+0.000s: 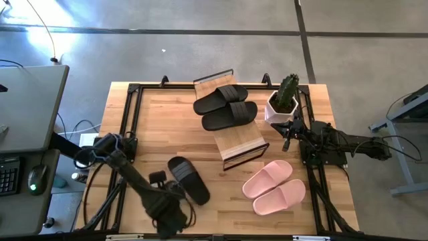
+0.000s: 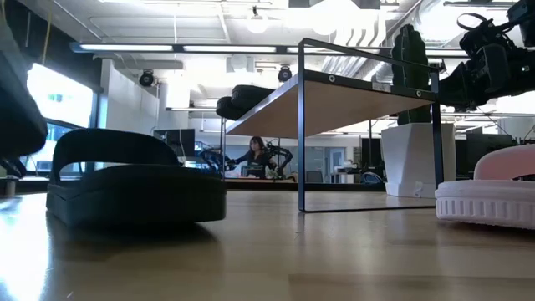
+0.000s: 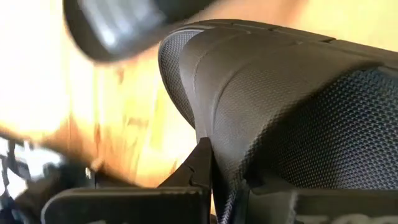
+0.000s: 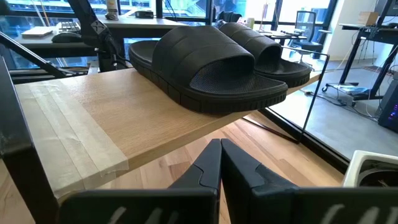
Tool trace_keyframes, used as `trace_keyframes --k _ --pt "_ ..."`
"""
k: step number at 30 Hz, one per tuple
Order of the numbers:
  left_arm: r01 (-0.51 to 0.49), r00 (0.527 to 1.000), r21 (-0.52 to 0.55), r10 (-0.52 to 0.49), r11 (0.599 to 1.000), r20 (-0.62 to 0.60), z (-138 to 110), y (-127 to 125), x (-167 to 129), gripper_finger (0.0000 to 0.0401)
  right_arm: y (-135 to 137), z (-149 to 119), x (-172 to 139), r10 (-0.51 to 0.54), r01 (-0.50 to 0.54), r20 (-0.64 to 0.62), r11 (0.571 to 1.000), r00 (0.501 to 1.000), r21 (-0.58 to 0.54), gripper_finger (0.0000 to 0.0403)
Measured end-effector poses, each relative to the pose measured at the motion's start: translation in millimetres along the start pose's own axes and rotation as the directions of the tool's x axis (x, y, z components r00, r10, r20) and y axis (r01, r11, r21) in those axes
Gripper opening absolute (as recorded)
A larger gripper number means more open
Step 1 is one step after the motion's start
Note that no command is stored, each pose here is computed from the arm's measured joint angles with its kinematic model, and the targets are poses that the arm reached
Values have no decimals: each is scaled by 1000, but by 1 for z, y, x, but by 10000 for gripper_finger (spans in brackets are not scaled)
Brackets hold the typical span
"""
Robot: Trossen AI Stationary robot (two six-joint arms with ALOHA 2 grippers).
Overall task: Pick and place slides into the shelf
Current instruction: Put the black slide under the shelf
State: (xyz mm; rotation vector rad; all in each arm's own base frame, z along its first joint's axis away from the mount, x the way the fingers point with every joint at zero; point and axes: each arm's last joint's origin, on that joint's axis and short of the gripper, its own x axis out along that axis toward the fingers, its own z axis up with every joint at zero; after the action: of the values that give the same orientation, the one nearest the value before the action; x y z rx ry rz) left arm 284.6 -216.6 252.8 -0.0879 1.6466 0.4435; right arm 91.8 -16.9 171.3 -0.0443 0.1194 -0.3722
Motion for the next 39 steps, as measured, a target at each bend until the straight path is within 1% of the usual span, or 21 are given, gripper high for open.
trace_keyframes --k 2,4,7,9,11,13,15,17,19,23,26,28,31,34,37,39 --pt "2 996 104 -12 995 92 -6 -6 -15 3 0 0 0 0 0 0 1000 1000 1 0" --pt "-29 980 189 -9 982 198 -12 -10 -28 4 0 0 0 0 0 0 1000 1000 9 0" --pt "-105 932 266 1 958 364 -22 -15 -46 3 0 0 0 7 -7 0 1000 1000 11 0" --pt "-188 871 292 22 938 490 -27 -17 -58 3 0 0 0 6 -6 0 1000 1000 11 0" --pt "-285 795 295 53 912 604 -31 -18 -68 3 0 0 0 7 -7 0 1000 1000 11 0" --pt "-375 722 282 88 883 686 -33 -18 -75 4 0 0 0 8 -8 0 1000 1000 11 0" --pt "-450 662 268 118 852 740 -33 -15 -80 3 0 0 0 8 -8 0 1000 1000 9 0" --pt "-494 627 260 132 829 768 -35 -10 -85 2 0 0 0 7 -7 0 1000 1000 9 0" --pt "-528 603 252 149 811 784 -33 -3 -89 3 0 0 0 8 -8 0 1000 1000 8 0" --pt "-548 594 259 152 795 790 -30 13 -99 2 0 0 0 7 -7 0 1000 1000 8 0" --pt "-562 566 235 161 793 809 -29 32 -112 2 0 0 0 7 -7 0 1000 1000 8 0" --pt "-564 545 212 168 798 821 -30 46 -120 2 0 0 0 8 -8 0 1000 1000 8 0" --pt "-570 501 159 187 806 845 -33 70 -135 1 0 0 0 8 -8 0 1000 1000 1 0" --pt "-552 462 104 200 827 864 -39 99 -150 1 0 0 0 8 -8 0 1000 1000 0 0" --pt "-520 439 48 218 853 872 -48 130 -158 1 0 0 0 8 -8 0 1000 1000 0 0" --pt "-498 436 15 235 867 868 -54 151 -157 1 0 0 0 8 -8 0 1000 1000 0 0"
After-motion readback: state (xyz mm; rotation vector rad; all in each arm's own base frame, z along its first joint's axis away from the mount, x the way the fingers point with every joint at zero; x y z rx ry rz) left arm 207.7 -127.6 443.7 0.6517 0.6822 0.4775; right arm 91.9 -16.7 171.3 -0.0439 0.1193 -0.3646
